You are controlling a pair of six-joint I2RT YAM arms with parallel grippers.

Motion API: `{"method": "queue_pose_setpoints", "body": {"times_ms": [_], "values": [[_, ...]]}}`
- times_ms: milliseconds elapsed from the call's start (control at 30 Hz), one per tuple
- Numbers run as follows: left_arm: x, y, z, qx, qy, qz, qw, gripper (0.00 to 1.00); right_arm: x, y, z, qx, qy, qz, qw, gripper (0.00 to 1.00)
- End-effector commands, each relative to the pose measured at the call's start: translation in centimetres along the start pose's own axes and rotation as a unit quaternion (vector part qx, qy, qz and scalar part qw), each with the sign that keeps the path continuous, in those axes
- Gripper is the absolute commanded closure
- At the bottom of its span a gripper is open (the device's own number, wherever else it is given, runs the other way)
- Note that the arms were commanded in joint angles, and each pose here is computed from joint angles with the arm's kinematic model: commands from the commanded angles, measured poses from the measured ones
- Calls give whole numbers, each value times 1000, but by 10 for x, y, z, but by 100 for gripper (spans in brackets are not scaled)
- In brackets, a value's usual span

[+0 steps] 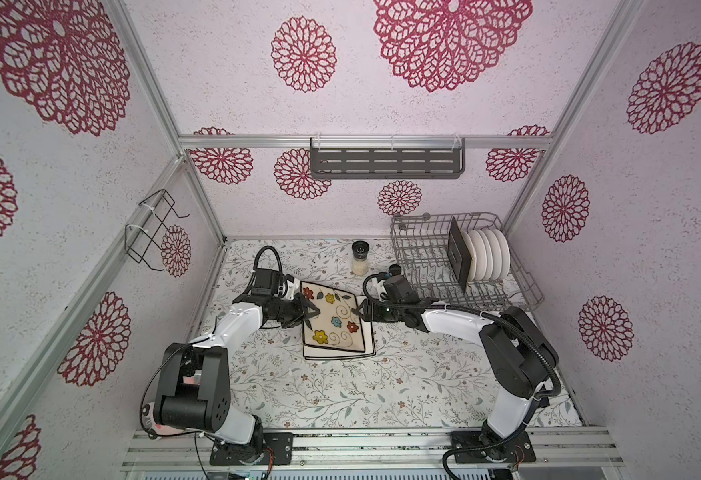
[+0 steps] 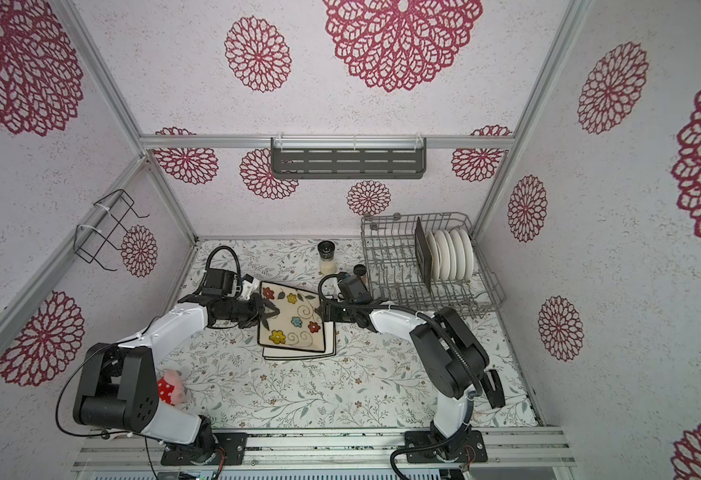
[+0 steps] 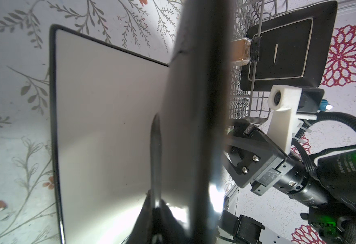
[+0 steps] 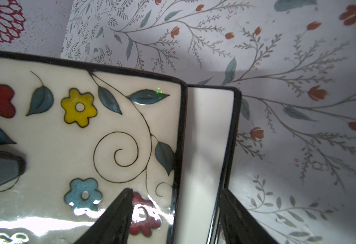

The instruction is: Unload the plates from the dish rack

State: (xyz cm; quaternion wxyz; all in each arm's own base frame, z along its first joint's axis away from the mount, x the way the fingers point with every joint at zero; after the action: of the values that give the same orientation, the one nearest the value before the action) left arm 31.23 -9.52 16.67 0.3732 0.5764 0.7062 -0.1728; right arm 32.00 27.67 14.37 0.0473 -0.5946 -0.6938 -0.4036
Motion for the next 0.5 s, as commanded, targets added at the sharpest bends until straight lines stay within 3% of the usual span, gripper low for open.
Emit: {"method": "queue_pose_setpoints", "body": {"times_ms": [0, 467], "values": [[-10, 7, -3, -9, -17, 47, 999, 83, 5, 11, -2, -11, 10, -10, 1000, 32], [-5, 5, -1, -2, -2, 41, 999, 74, -1, 7, 4, 3, 1, -14, 1000, 31]]}}
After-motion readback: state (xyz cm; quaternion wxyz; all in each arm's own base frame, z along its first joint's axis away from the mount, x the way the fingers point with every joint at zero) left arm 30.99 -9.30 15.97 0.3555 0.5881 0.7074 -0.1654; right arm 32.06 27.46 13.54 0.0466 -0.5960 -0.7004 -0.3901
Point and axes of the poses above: each gripper's point midway between its finger pads, its own z axis out along the fingers, its own x axis along the line the jaws close on, y = z × x, the point moved 8 cm from there along -z, back along the fingers
